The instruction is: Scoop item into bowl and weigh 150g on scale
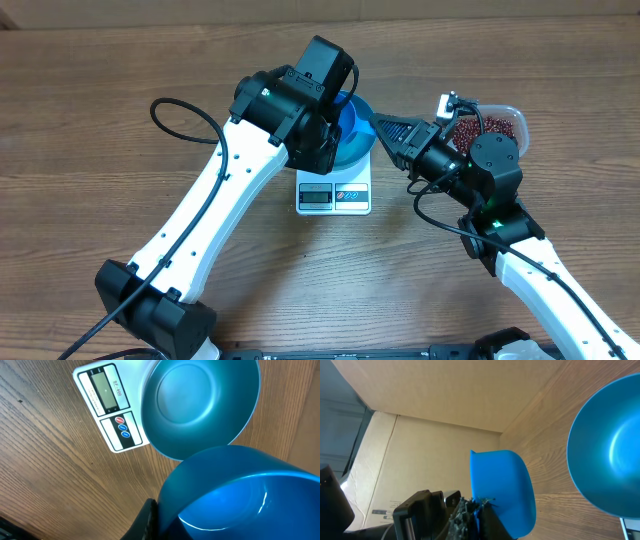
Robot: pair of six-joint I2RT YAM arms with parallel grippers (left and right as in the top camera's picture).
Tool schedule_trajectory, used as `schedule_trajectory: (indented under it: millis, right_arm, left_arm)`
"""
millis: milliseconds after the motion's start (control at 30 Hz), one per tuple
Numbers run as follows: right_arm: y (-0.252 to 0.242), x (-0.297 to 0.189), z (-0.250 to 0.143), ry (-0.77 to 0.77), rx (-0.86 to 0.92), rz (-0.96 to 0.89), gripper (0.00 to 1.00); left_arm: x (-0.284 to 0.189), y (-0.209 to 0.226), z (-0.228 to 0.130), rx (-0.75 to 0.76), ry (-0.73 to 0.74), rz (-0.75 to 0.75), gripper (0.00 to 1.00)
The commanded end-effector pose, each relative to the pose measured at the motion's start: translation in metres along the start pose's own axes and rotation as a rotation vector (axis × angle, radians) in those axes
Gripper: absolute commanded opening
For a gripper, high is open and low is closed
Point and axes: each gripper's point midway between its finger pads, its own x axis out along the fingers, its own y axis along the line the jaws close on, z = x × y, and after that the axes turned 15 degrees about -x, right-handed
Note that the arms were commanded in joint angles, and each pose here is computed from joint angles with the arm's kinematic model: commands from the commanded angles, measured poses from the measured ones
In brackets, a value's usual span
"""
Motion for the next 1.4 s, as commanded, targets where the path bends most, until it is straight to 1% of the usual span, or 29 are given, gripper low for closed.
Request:
schedule_trajectory:
  millis: [0, 267, 333, 367, 400, 433, 467, 500, 567, 600, 1000, 1200, 1367]
  right_arm:
    - [0.011, 0.0, 0.005, -0.012, -0.023, 0.024, 0.04]
    - [0.012, 0.0, 0.005, -0.013, -0.047, 0.024, 0.04]
    - [0.011, 0.0, 0.005, -0.013, -0.049, 0.023, 0.04]
    - [0.012, 0.0, 0.005, -0.013, -0.049, 0.024, 0.04]
    - [0.011, 0.0, 0.005, -0.014, -0.049, 0.023, 0.04]
    - [0.011, 0.0, 0.006, -0.017, -0.049, 0.021, 0.04]
    - [0.011, 0.0, 0.006, -0.018, -0.049, 0.021, 0.04]
    - [0.011, 0.0, 0.006, -0.019, -0.049, 0.02, 0.04]
    - [0.011, 0.0, 0.006, -0.02, -0.049, 0.02, 0.04]
    - [0.011, 0.0, 0.006, -0.019, -0.049, 0.02, 0.04]
    - [0.01, 0.0, 0.007, -0.023, -0.048, 0.016, 0.04]
    - [0.008, 0.0, 0.007, -0.027, -0.045, 0.008, 0.04]
    - [0.004, 0.0, 0.009, -0.041, -0.039, -0.012, 0.04]
  left_arm:
    - [-0.007, -0.003, -0.001, -0.007, -0.005, -0.026, 0.04]
    - [-0.007, -0.003, -0.001, -0.006, -0.006, -0.026, 0.05]
    - [-0.007, -0.003, -0.001, -0.006, -0.006, -0.026, 0.1]
    - [-0.007, -0.003, -0.001, -0.006, -0.006, -0.026, 0.15]
    - [-0.007, -0.003, -0.001, -0.006, -0.006, -0.026, 0.23]
    - [-0.007, -0.003, -0.001, -0.006, -0.006, -0.026, 0.34]
    - [-0.007, -0.003, -0.001, -0.007, -0.006, -0.026, 0.54]
    - [-0.007, -0.003, -0.001, -0.006, -0.006, -0.026, 0.71]
    - [-0.007, -0.003, -0.001, -0.006, -0.007, -0.026, 0.98]
    - [-0.007, -0.003, -0.001, -0.006, -0.007, -0.026, 0.99]
    - [-0.008, -0.002, 0.002, 0.015, -0.018, -0.025, 1.0]
    - [-0.021, -0.008, 0.007, 0.069, -0.012, -0.061, 0.99]
    - [-0.042, -0.013, 0.013, 0.173, 0.004, -0.114, 1.0]
